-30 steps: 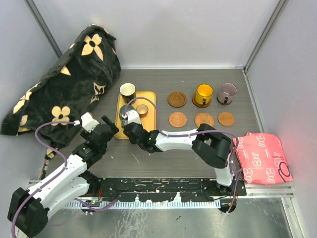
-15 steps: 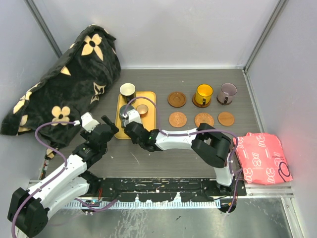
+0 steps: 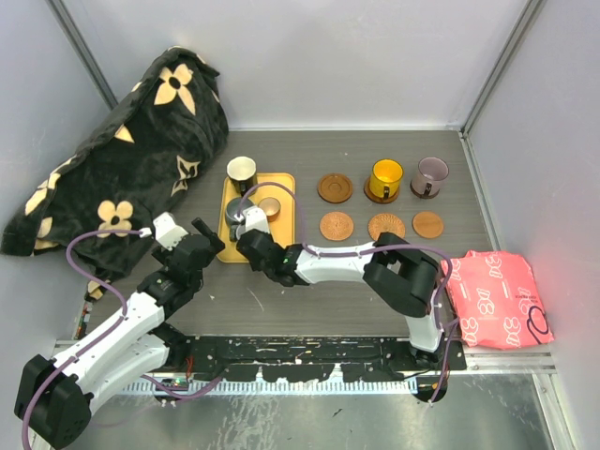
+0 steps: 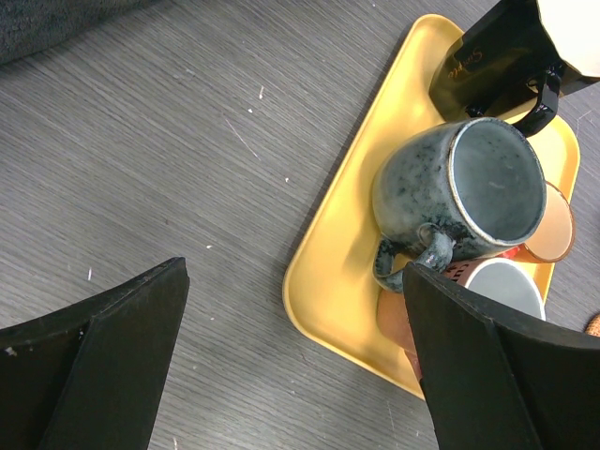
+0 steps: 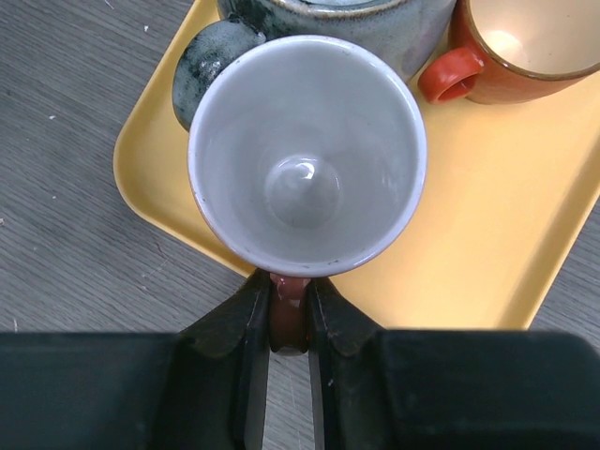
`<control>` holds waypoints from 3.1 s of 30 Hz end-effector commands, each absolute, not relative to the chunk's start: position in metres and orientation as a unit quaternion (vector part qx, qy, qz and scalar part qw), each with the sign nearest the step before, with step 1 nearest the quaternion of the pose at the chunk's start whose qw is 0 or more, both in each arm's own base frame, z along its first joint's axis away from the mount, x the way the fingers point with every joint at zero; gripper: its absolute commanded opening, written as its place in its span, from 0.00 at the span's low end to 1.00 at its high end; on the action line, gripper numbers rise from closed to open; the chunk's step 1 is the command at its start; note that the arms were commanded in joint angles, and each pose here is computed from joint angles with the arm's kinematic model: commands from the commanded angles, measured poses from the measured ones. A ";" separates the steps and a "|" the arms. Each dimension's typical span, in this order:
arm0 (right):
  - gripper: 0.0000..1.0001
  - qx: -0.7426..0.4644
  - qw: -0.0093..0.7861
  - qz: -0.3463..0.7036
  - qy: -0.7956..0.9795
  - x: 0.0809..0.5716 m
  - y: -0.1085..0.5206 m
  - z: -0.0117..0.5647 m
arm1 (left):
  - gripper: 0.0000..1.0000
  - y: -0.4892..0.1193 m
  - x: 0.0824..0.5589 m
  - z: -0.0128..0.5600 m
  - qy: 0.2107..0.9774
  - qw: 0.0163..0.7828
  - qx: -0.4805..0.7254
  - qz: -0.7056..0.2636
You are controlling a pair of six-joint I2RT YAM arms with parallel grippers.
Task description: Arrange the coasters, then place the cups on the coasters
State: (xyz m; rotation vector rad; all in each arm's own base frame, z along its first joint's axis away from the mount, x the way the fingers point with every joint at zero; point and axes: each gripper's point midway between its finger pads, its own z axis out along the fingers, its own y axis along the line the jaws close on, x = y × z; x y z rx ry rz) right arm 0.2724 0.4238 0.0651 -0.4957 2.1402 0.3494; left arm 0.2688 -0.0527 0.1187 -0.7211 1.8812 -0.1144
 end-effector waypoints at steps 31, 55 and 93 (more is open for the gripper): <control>0.01 0.007 0.588 0.042 0.808 0.311 0.182 0.178 | 0.98 -0.062 0.280 0.138 0.772 0.551 -0.306 -0.082; 0.01 0.193 0.545 -0.093 0.811 0.322 0.019 0.129 | 0.98 -0.063 0.279 0.138 0.773 0.550 -0.305 -0.084; 0.01 0.219 0.547 -0.121 0.799 0.339 -0.049 0.113 | 0.98 -0.065 0.280 0.134 0.776 0.546 -0.304 -0.089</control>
